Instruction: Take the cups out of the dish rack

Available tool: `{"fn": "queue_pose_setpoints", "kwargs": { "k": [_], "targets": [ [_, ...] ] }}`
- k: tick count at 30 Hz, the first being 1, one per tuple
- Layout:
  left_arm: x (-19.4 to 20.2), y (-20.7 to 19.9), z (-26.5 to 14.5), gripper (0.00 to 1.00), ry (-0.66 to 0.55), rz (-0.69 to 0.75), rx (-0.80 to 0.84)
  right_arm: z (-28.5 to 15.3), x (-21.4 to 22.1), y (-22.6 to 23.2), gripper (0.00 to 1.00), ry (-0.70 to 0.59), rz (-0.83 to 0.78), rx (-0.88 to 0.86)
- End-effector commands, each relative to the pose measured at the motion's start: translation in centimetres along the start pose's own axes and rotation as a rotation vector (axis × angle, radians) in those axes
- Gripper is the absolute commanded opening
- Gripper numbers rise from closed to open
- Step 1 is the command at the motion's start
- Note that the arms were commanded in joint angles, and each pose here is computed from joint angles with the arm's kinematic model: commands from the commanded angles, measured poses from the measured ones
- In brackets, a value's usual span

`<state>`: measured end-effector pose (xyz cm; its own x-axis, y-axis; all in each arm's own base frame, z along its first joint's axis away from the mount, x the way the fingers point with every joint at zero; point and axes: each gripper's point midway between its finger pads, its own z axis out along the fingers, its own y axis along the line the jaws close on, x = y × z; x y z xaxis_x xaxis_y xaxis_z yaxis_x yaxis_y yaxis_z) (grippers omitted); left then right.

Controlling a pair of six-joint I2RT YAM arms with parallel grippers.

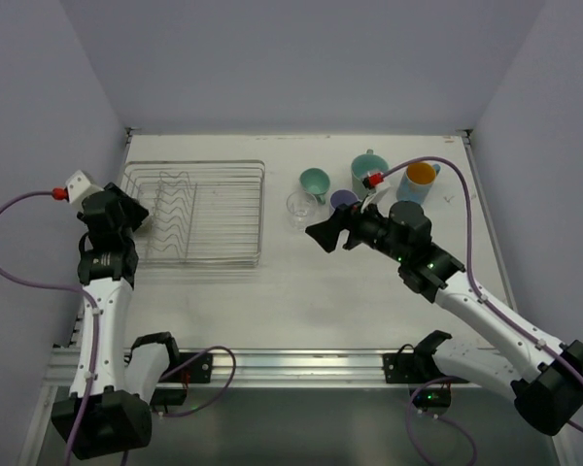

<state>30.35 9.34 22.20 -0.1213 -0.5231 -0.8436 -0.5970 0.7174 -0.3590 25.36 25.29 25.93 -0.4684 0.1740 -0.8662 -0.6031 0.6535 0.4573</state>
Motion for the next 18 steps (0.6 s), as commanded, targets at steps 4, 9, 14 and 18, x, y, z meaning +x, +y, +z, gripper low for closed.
{"fn": "queue_pose_setpoints", "kwargs": {
  "k": [4,9,14,18],
  "targets": [
    [-2.6,-8.3,-4.8,0.11,0.011,-0.035,0.415,0.5,-1.2,4.1,0.89,-0.077,0.148,-0.185],
    [-1.3,-14.5,-9.1,0.11,0.12,-0.098,0.803,1.4,-1.5,6.7,0.89,-0.108,0.216,-0.312],
    [1.0,-19.2,-14.3,0.11,0.236,-0.179,1.138,2.8,-1.9,10.1,0.89,-0.087,0.212,-0.415],
    [3.1,-21.4,-18.5,0.11,0.324,-0.206,1.314,3.6,-2.4,11.8,0.89,-0.096,0.22,-0.473]
  ]
}}
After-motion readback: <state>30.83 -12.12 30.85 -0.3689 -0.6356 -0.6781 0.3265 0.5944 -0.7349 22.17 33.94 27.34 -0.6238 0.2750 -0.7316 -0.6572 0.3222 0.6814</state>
